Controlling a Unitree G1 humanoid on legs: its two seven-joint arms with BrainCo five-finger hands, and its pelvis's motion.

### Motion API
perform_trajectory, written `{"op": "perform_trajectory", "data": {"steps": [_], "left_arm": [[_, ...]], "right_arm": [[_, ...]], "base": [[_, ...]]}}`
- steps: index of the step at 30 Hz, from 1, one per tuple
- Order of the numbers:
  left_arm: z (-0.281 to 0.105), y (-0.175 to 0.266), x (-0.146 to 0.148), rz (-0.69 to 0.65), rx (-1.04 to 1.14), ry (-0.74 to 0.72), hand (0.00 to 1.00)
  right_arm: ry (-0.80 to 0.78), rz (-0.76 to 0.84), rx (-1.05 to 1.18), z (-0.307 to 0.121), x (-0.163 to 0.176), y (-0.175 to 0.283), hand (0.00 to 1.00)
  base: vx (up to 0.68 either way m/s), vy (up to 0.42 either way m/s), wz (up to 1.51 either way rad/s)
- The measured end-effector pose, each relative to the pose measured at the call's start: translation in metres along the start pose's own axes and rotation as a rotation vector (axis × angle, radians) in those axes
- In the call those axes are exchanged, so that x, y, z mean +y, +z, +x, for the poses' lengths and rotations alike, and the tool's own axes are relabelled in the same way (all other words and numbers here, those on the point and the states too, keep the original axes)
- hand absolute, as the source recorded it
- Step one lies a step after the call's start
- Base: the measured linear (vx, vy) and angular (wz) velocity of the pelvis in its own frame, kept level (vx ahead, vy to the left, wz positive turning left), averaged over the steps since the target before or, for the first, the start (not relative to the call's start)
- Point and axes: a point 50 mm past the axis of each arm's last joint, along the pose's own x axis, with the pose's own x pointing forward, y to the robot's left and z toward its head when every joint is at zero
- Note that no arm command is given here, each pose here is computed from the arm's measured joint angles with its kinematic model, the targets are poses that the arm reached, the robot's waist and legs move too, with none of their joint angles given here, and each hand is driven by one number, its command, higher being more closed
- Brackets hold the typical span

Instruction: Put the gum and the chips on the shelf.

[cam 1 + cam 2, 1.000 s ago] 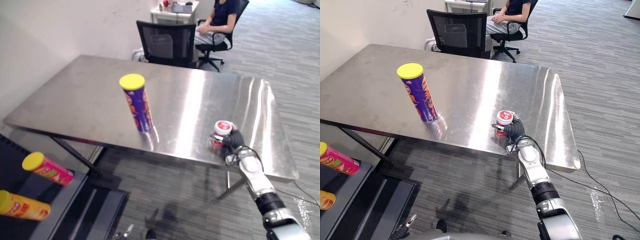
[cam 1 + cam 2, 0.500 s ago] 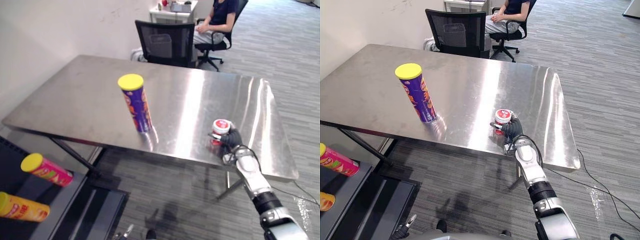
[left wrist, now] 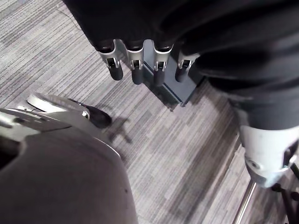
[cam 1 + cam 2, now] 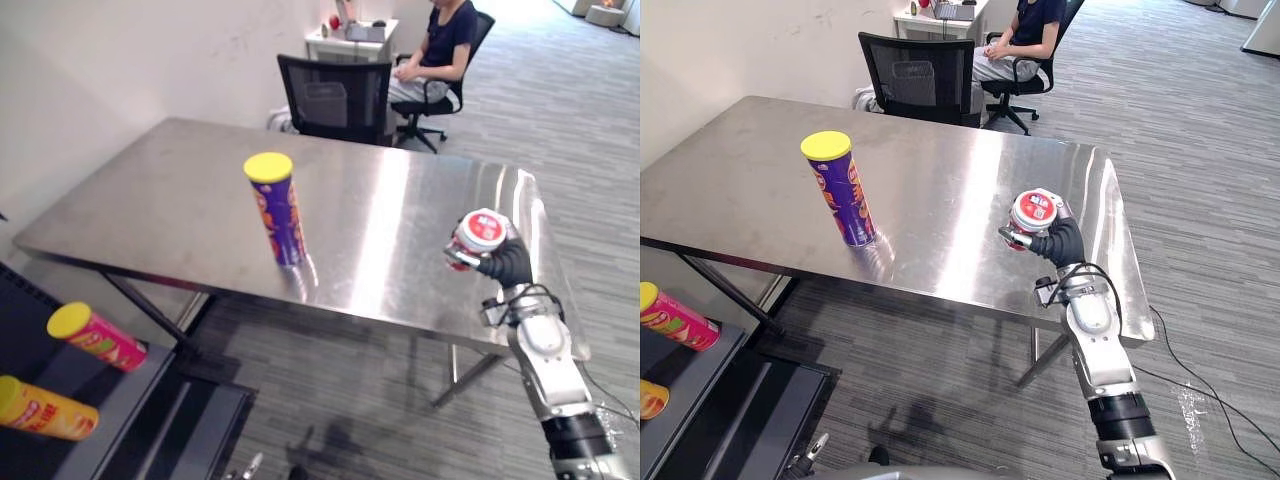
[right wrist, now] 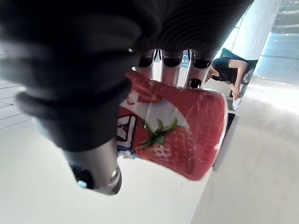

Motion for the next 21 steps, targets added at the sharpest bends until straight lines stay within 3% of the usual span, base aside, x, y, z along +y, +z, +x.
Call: {"op": "perform_trajectory", "data": {"steps": [12,21], "left_arm": [[-0.002,-0.005,0.003,-0.007,0.008,0.023,0.0],[-0.006,-0.012,-0.013,-0.182,-0.003,0.036,0.0]], "right_arm": [[0.017,0.05,0.01,-0.014,0.0,-0.001,1.0],[0.13,0.086,-0.101,0.02,0.029,0.018,1.0]], "base": [[-0.02,-0.008,0.07],[-0.18,-0.104,0.65]]}}
